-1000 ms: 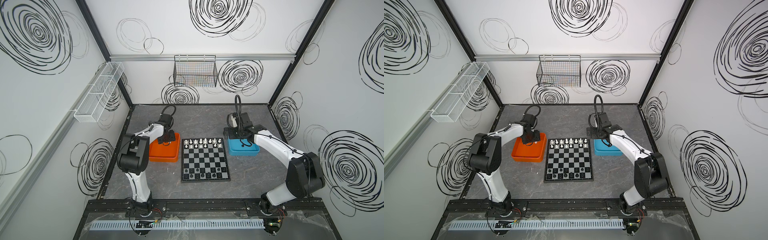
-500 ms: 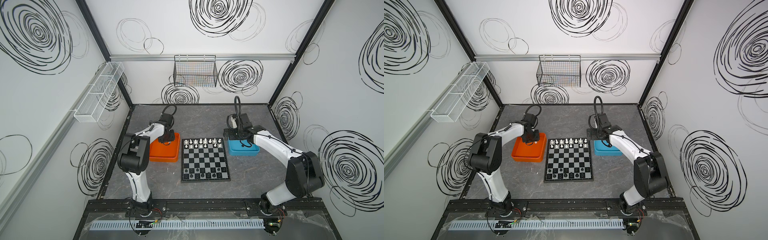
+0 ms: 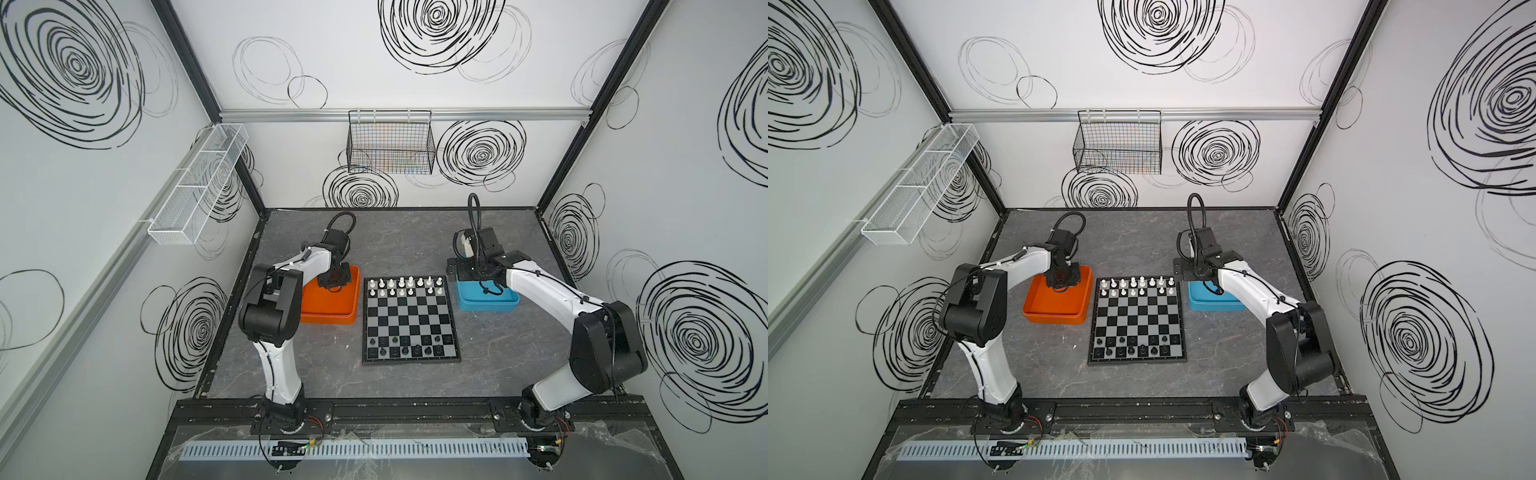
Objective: Set up the chess pieces on the board
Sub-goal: 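Lower the open left gripper around the white pawn in the orange tray, then close the left gripper on the white pawn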
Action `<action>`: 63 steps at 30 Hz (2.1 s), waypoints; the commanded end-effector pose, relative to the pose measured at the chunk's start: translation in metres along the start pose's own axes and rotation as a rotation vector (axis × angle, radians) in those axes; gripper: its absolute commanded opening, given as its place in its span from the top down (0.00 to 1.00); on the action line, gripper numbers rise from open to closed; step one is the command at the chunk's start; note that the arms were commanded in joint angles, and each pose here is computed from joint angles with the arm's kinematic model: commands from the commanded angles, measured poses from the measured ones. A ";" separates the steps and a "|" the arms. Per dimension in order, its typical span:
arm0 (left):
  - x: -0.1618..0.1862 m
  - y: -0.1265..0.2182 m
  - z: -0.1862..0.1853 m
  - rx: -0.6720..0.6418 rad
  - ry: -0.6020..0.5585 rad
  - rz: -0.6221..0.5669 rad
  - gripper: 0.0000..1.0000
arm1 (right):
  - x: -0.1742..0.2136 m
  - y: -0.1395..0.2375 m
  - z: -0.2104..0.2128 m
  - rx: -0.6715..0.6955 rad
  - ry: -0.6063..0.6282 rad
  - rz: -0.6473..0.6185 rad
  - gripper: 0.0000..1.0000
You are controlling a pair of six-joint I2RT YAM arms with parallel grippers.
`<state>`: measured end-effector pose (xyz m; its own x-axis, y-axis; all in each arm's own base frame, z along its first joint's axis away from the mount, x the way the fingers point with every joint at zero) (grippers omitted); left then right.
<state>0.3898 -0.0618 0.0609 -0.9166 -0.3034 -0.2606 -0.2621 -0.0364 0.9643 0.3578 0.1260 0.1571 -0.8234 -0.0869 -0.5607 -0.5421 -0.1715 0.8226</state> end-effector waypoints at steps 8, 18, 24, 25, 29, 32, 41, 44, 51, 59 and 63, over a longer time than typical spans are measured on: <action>-0.012 0.010 -0.006 -0.009 -0.009 -0.036 0.71 | 0.003 -0.005 -0.002 0.003 0.002 0.014 0.00; -0.014 0.012 -0.006 -0.016 -0.011 -0.049 0.72 | 0.004 -0.006 -0.002 0.005 0.007 0.017 0.00; -0.016 0.015 -0.006 -0.018 -0.013 -0.057 0.75 | 0.005 -0.006 -0.003 0.008 0.007 0.019 0.00; -0.015 0.014 -0.006 -0.018 -0.013 -0.054 0.75 | 0.005 -0.006 -0.002 0.008 0.007 0.018 0.00; -0.015 0.015 -0.007 -0.015 -0.015 -0.051 0.76 | 0.006 -0.007 -0.003 0.008 0.007 0.022 0.00; -0.013 0.015 -0.008 -0.016 -0.019 -0.048 0.75 | 0.006 -0.006 -0.002 0.005 0.007 0.020 0.00; -0.007 0.012 -0.011 -0.010 -0.027 -0.030 0.75 | 0.006 -0.007 -0.001 -0.002 0.007 0.022 0.00; -0.006 0.011 -0.011 -0.013 -0.029 -0.026 0.76 | 0.006 -0.007 -0.001 -0.003 0.008 0.023 0.00; -0.005 0.009 -0.010 -0.018 -0.031 -0.023 0.77 | 0.008 -0.007 -0.001 -0.002 0.007 0.026 0.00; -0.001 0.007 -0.008 -0.020 -0.032 -0.017 0.78 | 0.012 -0.008 -0.003 0.002 0.007 0.032 0.00; 0.000 0.005 -0.007 -0.023 -0.033 -0.012 0.78 | 0.012 -0.009 -0.003 0.001 0.007 0.035 0.00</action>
<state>0.3957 -0.0682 0.0695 -0.9150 -0.2810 -0.2896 -0.2860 -0.0547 0.9567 0.3534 0.1259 0.1476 -0.8378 -0.0925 -0.5381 -0.5183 -0.1753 0.8370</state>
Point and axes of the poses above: each gripper's point midway between its finger pads, its own y axis back along the fingers, its own z axis along the line the jaws close on, x = y × z, the point moved 4 cm from there along y, back along the fingers, and after that the axes turned 4 degrees about y, right-handed, at the moved point
